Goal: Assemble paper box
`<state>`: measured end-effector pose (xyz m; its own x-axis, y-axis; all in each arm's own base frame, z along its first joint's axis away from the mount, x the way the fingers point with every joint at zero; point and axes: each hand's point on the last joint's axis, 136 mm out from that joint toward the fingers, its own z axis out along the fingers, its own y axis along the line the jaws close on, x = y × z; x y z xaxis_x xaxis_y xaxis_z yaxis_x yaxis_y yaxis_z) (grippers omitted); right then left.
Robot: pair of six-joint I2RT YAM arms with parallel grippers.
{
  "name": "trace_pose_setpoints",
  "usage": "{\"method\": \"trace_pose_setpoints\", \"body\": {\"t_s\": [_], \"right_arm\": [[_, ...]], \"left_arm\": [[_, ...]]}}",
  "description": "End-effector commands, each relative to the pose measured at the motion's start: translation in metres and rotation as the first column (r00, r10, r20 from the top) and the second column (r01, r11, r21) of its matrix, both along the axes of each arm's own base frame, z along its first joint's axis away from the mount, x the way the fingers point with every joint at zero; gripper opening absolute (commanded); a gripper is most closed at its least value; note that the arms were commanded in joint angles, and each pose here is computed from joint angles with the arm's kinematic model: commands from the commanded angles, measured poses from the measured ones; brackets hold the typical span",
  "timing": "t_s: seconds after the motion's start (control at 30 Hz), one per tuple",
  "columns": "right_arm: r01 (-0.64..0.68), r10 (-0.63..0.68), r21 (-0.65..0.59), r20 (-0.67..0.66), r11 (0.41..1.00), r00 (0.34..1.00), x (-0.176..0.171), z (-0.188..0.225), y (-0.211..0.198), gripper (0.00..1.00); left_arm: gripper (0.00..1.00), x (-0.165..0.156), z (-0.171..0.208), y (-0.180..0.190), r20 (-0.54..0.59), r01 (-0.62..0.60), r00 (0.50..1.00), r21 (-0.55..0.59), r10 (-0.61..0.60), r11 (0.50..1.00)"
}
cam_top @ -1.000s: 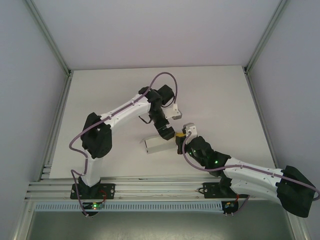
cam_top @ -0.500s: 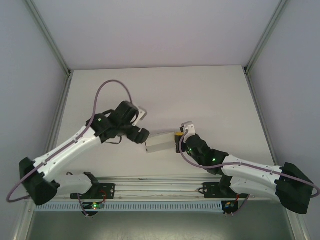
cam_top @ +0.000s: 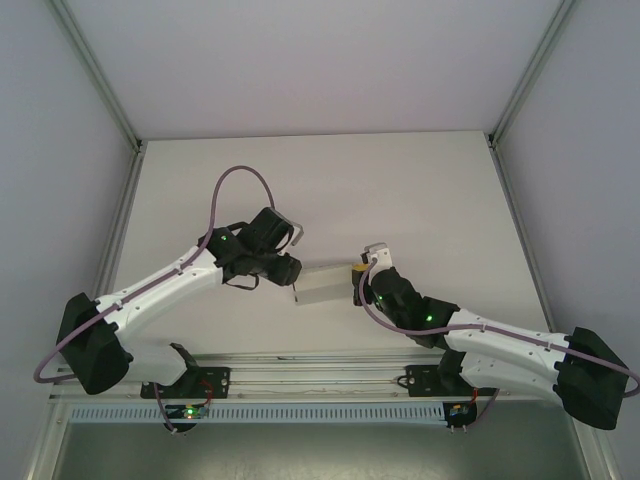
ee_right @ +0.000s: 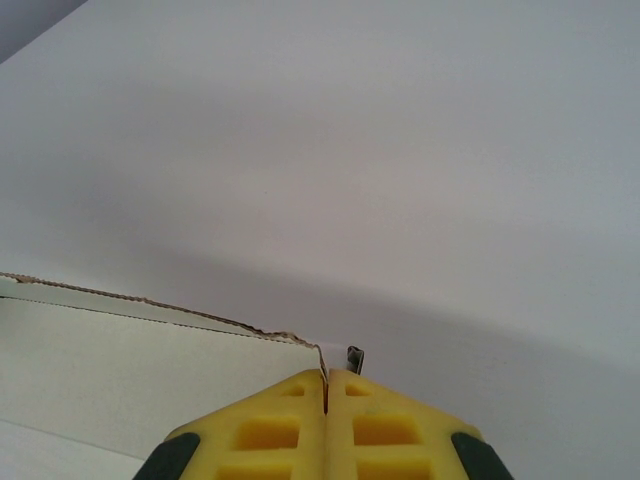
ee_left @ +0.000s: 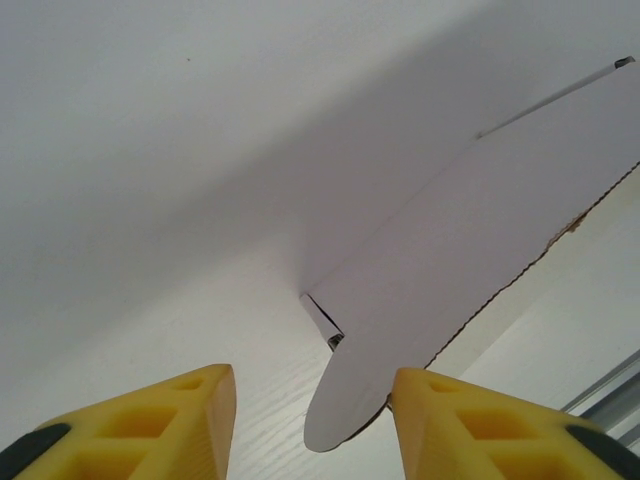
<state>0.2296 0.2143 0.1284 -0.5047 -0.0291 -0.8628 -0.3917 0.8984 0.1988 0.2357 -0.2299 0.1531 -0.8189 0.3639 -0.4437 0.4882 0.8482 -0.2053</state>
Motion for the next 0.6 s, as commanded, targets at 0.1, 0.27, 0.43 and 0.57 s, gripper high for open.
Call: {"method": "trace_pose_setpoints", "body": {"t_s": [0.1, 0.27, 0.43, 0.57], "right_arm": [[-0.022, 0.015, -0.084, -0.088, 0.996, 0.996, -0.012, -0.029, -0.006, 0.00], [-0.022, 0.012, -0.095, -0.103, 0.995, 0.995, -0.011, -0.031, -0.005, 0.00], [-0.021, 0.010, -0.098, -0.105, 0.995, 0.994, -0.012, -0.031, -0.006, 0.00], [-0.025, 0.014, -0.099, -0.110, 0.995, 0.994, -0.012, -0.031, -0.005, 0.00]], "left_arm": [[0.42, -0.008, 0.001, -0.021, -0.022, 0.041, 0.999, -0.049, -0.043, 0.998], [0.56, -0.009, 0.013, -0.012, 0.019, 0.030, 0.999, -0.035, -0.030, 0.999], [0.64, -0.012, 0.021, -0.010, 0.034, 0.039, 0.999, -0.046, -0.038, 0.998], [0.53, -0.014, 0.010, -0.011, 0.008, 0.037, 0.999, -0.043, -0.037, 0.998]]}}
